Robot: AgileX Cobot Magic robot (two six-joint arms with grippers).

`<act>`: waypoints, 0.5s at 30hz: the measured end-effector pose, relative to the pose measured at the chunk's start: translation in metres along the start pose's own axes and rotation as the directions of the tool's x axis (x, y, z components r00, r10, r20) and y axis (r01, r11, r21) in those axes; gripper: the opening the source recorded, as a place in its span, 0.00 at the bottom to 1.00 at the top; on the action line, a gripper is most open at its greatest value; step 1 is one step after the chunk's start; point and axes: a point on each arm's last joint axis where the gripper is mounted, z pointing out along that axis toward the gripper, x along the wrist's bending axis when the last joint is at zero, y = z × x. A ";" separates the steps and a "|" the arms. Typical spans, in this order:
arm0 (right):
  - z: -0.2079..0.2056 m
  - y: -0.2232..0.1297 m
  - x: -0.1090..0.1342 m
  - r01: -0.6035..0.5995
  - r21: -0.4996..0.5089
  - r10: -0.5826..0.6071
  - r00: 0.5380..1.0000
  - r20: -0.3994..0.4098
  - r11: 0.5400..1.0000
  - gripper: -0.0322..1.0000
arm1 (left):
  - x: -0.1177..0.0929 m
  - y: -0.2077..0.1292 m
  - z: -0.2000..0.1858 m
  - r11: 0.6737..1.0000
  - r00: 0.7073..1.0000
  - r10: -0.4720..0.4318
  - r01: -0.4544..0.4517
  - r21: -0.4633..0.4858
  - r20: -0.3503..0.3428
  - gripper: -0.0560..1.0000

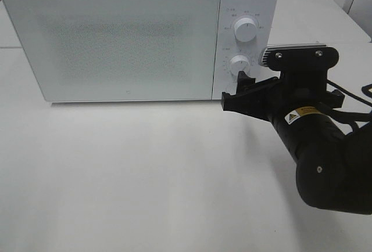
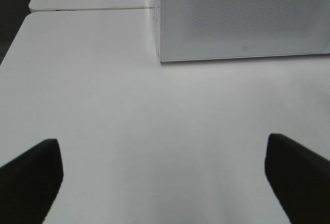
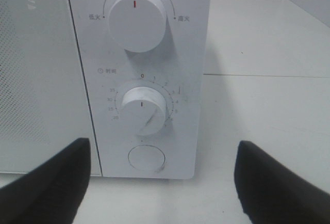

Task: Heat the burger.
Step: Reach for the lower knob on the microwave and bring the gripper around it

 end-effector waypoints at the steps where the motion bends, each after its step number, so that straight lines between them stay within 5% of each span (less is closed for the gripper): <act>1: 0.000 0.000 0.000 0.000 0.000 0.000 1.000 0.000 1.000 0.76 | 0.000 0.000 0.000 1.000 1.000 0.000 0.000 0.000 0.000 0.99; 15: 0.025 -0.003 0.023 0.027 -0.023 -0.027 1.000 -0.001 0.999 0.76 | 0.000 0.000 0.000 1.000 1.000 0.000 0.000 0.000 0.000 0.99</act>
